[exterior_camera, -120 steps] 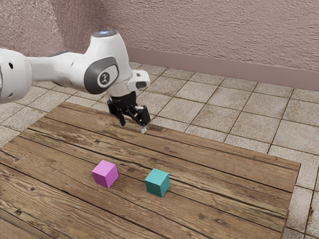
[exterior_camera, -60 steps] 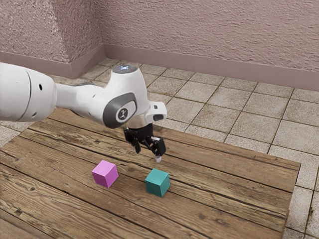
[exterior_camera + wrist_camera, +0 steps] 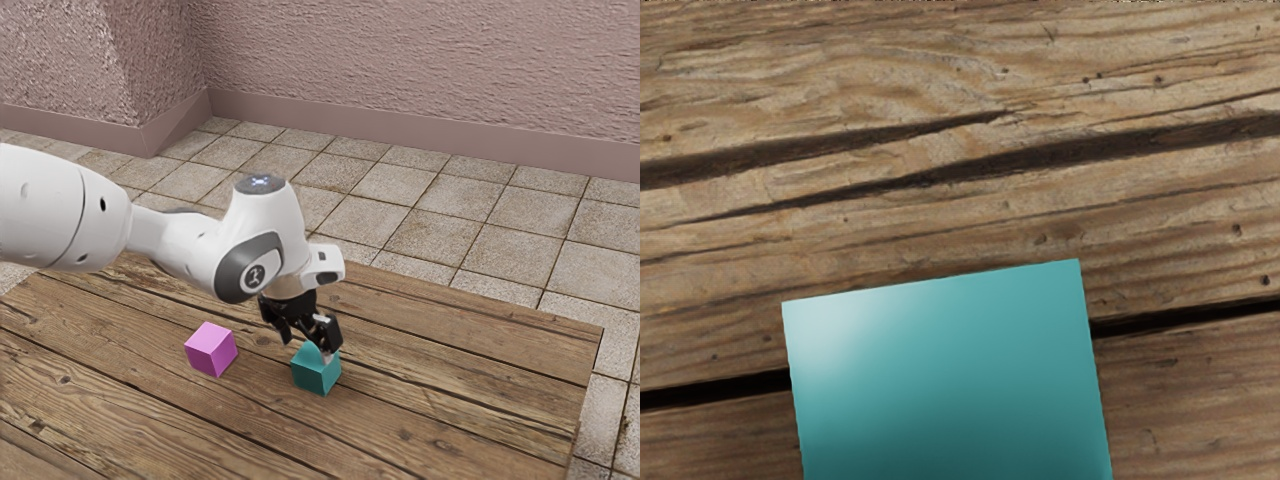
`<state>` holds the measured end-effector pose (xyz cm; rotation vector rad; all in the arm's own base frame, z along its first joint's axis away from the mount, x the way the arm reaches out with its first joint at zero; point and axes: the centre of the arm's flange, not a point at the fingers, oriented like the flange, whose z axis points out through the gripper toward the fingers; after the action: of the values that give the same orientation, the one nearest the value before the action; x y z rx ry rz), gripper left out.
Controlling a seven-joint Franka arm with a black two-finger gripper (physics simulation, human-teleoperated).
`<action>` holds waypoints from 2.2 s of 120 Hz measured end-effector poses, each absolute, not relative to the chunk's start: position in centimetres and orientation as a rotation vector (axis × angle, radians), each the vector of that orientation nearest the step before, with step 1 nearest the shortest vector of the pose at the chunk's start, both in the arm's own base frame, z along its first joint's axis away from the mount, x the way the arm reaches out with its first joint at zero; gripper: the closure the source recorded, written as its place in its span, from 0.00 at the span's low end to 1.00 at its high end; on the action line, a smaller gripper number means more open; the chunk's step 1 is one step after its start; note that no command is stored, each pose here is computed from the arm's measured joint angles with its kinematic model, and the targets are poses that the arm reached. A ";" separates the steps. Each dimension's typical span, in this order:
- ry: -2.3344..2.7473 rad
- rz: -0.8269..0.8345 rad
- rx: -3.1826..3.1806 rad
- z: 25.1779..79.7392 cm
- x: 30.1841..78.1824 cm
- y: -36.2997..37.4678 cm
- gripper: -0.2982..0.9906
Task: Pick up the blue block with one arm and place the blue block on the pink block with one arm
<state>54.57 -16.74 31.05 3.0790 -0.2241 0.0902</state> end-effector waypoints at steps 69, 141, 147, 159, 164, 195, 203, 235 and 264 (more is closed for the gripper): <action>-0.174 0.063 3.087 27.9 55.6 -17.0 0.25; -0.168 0.046 3.093 26.7 56.0 -17.0 0.36; -0.163 0.046 3.091 26.7 56.0 -17.1 0.38; -0.157 0.046 3.089 26.7 56.0 -17.1 0.42; -0.157 0.048 3.088 26.8 55.9 -17.1 0.44; -0.149 0.061 3.087 27.4 55.9 -17.3 0.48; -0.147 0.073 3.082 28.0 55.9 -17.4 0.49; -0.136 0.149 3.048 32.1 55.2 -16.9 0.51; -0.103 0.167 3.075 33.8 53.5 -12.9 0.53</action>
<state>53.47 -12.87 33.76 3.0748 -0.1028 0.1670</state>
